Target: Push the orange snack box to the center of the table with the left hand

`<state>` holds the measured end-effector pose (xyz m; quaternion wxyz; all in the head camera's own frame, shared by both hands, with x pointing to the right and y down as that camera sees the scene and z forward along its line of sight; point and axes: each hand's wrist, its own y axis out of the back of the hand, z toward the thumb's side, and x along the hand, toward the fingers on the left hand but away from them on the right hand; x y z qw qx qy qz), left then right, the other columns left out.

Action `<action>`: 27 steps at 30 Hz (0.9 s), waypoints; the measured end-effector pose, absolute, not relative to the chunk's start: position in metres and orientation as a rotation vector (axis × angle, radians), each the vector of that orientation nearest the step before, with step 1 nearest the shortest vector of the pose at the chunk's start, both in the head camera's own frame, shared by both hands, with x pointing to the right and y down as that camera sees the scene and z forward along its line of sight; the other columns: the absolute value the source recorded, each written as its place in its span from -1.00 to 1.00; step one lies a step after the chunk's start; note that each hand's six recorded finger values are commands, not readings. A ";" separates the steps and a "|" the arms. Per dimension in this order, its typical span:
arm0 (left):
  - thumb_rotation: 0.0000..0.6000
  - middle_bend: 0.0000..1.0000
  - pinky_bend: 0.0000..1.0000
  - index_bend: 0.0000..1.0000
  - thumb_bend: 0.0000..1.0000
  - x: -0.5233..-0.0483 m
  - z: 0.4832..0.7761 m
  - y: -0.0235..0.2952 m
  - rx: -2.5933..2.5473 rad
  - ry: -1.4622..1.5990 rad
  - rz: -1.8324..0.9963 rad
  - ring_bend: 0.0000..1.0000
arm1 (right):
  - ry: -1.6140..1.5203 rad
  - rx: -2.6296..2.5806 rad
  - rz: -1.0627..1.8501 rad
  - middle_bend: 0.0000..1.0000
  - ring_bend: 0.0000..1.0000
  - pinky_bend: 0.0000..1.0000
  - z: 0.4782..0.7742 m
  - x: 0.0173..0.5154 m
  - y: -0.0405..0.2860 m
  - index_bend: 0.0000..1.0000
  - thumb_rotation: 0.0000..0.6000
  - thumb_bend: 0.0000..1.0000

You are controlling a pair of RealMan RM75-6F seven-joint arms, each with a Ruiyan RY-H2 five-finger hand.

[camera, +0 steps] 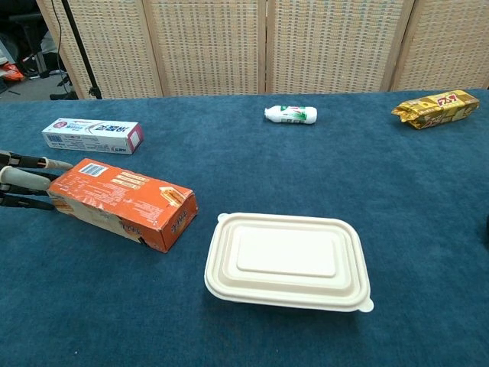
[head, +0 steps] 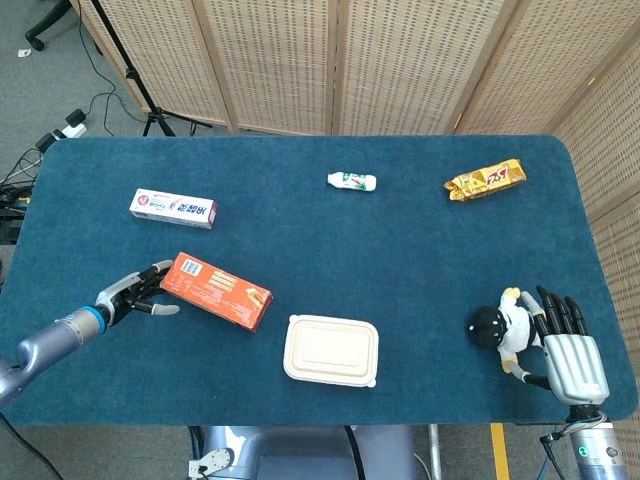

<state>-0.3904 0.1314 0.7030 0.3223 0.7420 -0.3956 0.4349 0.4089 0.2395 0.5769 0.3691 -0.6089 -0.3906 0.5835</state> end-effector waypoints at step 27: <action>1.00 -1.00 -1.00 -1.00 -0.95 -0.343 0.713 0.121 1.978 -1.007 1.130 -1.00 | -0.999 -1.569 1.504 -1.00 -1.00 -1.00 0.579 0.410 0.239 -0.96 1.00 -0.89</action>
